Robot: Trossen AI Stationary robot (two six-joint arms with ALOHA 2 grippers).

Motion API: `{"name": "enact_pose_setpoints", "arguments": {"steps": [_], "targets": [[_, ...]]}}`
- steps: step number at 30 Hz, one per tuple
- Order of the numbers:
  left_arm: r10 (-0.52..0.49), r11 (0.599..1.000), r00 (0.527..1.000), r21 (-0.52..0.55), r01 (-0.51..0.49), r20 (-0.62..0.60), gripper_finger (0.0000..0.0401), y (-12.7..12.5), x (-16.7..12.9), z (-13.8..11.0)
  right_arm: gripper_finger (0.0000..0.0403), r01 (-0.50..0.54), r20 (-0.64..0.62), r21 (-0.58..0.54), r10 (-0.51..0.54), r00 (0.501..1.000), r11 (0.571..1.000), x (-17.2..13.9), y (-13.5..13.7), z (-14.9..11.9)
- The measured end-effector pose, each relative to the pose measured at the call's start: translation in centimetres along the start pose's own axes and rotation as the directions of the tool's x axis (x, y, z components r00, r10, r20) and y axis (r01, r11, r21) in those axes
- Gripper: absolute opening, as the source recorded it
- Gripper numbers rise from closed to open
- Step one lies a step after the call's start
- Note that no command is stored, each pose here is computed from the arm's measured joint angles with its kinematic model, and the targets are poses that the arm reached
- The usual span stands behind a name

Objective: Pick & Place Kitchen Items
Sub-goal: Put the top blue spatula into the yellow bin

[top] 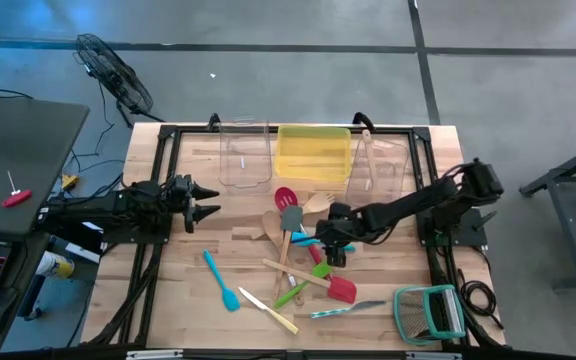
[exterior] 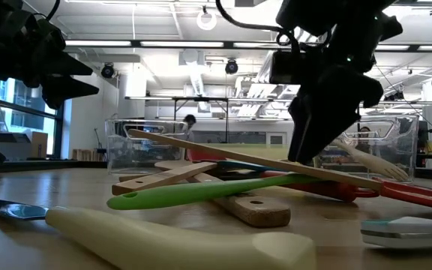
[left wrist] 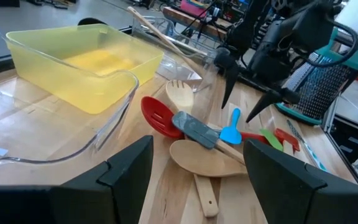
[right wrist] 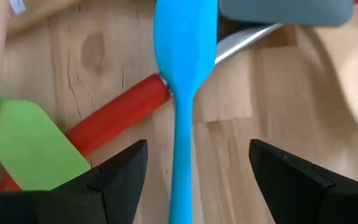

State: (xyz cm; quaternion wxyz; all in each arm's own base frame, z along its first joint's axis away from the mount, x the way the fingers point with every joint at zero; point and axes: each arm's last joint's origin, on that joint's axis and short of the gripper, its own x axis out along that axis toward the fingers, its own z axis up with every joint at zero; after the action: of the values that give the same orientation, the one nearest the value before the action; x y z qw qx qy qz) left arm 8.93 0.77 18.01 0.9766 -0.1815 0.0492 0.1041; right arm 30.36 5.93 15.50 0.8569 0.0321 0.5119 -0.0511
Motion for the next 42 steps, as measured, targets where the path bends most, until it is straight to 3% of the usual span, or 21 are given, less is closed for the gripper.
{"name": "enact_pose_setpoints", "arguments": {"steps": [16,21,29,36,42], "targets": [[0.001,1.0,1.0,0.0,-0.001,0.0,0.0246,0.0,0.0,0.0,0.0263,-0.014,-0.107,-0.009,0.013,0.994,1.0,3.3,0.2,-1.0],[0.001,1.0,1.0,0.0,-0.001,0.0,0.0246,0.0,0.0,0.0,0.0196,-0.011,-0.11,0.021,0.014,0.994,1.0,3.5,0.0,-1.0],[0.001,1.0,1.0,0.0,-0.001,0.0,0.0246,0.0,0.0,0.0,0.0023,-0.019,-0.12,0.041,0.024,0.992,0.999,3.6,-0.4,-1.0],[0.001,1.0,1.0,0.0,-0.001,0.0,0.0246,0.0,0.0,0.0,0.0022,-0.023,-0.091,0.066,0.029,0.995,0.998,3.3,-0.3,-0.7],[0.003,1.0,1.0,0.0,-0.003,0.001,0.0246,0.0,0.0,0.0,0.0022,-0.046,-0.025,0.075,0.048,0.999,0.996,0.8,-0.4,0.2]]}}
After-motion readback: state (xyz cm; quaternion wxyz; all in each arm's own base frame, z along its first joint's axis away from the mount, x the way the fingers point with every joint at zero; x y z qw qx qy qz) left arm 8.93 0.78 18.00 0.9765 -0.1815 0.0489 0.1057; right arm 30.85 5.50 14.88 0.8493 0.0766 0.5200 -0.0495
